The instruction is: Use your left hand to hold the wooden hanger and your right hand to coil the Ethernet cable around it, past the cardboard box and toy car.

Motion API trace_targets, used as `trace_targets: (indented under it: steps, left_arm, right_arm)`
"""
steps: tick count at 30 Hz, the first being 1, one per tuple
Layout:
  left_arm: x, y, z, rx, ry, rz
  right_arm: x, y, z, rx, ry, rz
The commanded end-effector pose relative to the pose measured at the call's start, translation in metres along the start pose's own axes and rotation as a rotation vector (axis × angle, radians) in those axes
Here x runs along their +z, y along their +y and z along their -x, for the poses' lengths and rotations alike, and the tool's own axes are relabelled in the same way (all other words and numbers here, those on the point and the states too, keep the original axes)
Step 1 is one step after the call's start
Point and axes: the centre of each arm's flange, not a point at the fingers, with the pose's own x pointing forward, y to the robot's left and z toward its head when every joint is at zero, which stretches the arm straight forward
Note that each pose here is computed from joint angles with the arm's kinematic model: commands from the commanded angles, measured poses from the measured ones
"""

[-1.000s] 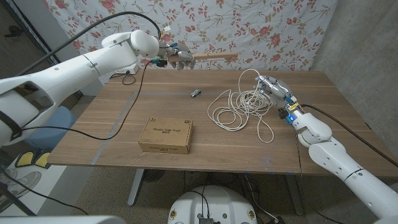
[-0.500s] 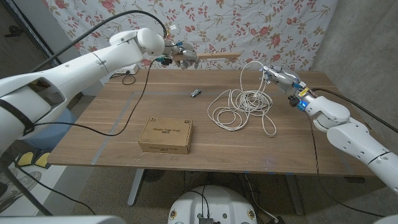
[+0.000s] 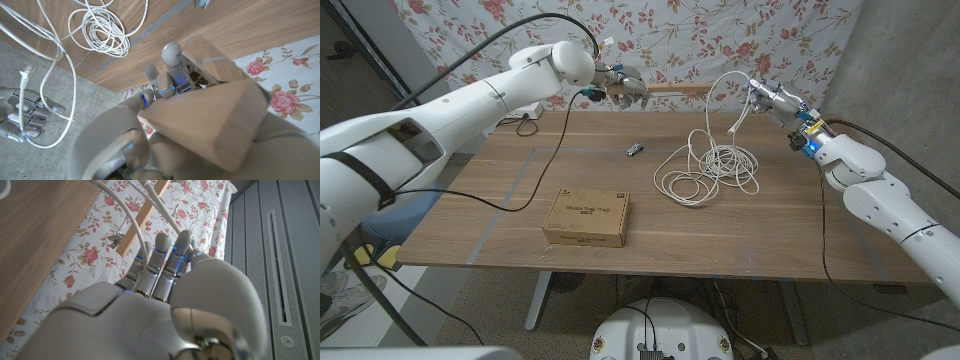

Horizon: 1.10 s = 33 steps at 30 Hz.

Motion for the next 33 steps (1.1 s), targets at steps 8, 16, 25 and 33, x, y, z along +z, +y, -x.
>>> trace_targets:
  steps: [8,16,25,33]
  left_arm:
    - [0.013,0.009,-0.007,-0.002,-0.009,-0.019]
    - [0.020,0.014,-0.008,0.003,-0.021,-0.035]
    - [0.022,0.016,-0.006,0.000,-0.026,-0.043]
    - [0.021,0.016,-0.002,0.007,-0.026,-0.044]
  right_arm:
    - [0.050,-0.028,-0.023,0.021,0.210,0.416]
    - [0.054,-0.021,-0.024,0.039,0.271,0.514]
    - [0.056,-0.021,-0.021,0.011,0.326,0.544]
    - [0.067,-0.014,-0.022,-0.022,0.422,0.704]
